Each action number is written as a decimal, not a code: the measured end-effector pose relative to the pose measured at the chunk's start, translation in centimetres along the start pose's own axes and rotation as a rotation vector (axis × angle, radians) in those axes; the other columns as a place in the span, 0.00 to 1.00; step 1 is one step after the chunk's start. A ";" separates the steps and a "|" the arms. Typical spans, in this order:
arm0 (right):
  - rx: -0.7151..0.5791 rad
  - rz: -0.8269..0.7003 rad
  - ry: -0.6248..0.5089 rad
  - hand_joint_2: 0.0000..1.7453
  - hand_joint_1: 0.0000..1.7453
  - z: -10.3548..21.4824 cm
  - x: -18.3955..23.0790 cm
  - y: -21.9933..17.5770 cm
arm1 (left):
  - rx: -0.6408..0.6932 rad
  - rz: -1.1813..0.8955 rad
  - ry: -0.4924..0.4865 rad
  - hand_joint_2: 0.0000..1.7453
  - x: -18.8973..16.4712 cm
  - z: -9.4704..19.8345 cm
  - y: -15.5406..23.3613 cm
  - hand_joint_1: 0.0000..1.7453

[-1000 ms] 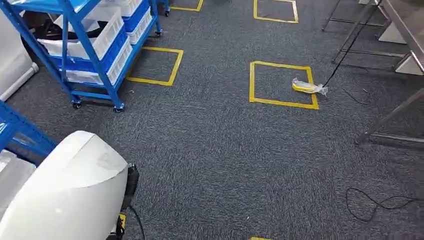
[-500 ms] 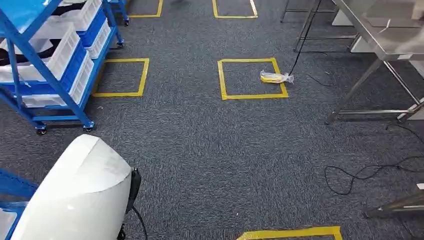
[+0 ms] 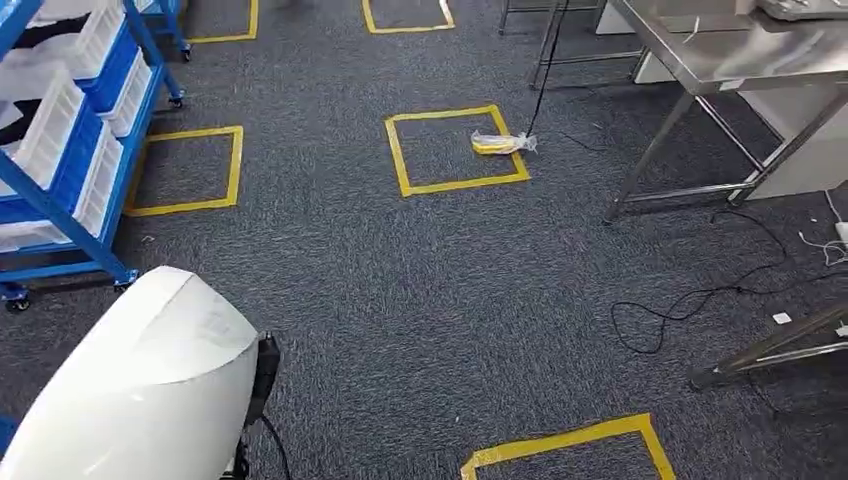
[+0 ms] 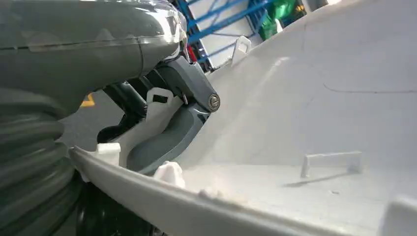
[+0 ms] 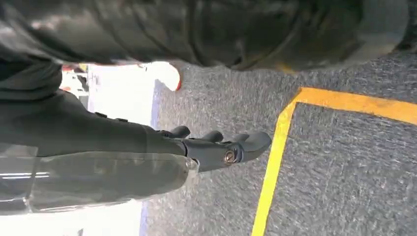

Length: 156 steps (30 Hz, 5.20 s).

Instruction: Take the parts from the cabinet and place them on the table.

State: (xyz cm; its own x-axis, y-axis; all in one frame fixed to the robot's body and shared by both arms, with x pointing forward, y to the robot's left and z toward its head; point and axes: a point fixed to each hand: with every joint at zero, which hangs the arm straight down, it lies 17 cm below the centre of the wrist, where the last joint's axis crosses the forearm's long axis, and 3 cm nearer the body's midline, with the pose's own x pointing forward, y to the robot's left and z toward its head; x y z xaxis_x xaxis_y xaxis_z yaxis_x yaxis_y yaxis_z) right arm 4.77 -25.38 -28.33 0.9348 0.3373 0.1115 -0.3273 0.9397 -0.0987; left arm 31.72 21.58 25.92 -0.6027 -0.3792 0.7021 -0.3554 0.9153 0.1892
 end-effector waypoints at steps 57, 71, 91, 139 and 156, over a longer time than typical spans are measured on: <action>0.005 0.018 -0.001 0.00 0.00 0.1 -0.9 0.4 | 0.016 -0.039 0.018 1.00 -0.8 0.3 1.3 1.00; -0.001 0.012 0.010 0.00 0.00 0.0 -1.2 0.2 | 0.013 -0.040 0.040 1.00 -0.9 0.8 1.5 1.00; -0.007 0.026 0.012 0.00 0.00 0.0 -0.9 -0.4 | 0.021 0.006 0.019 1.00 -0.4 0.0 1.1 1.00; -0.027 0.053 -0.016 0.00 0.00 0.0 -0.8 -0.4 | -0.048 -0.013 0.060 1.00 -1.8 0.6 0.4 1.00; -0.053 0.075 -0.026 0.00 0.00 -0.1 -1.1 -0.8 | -0.046 -0.029 0.057 1.00 -1.8 0.7 0.5 1.00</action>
State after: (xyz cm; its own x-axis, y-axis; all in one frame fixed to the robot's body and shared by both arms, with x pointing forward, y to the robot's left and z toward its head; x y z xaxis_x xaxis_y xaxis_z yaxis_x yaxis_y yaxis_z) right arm 4.03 -26.51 -28.45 0.9037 0.4088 0.1270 -0.3881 0.9076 -0.1598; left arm 32.09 22.63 24.26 -0.5505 -0.3982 0.7338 -0.3377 0.9100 0.2405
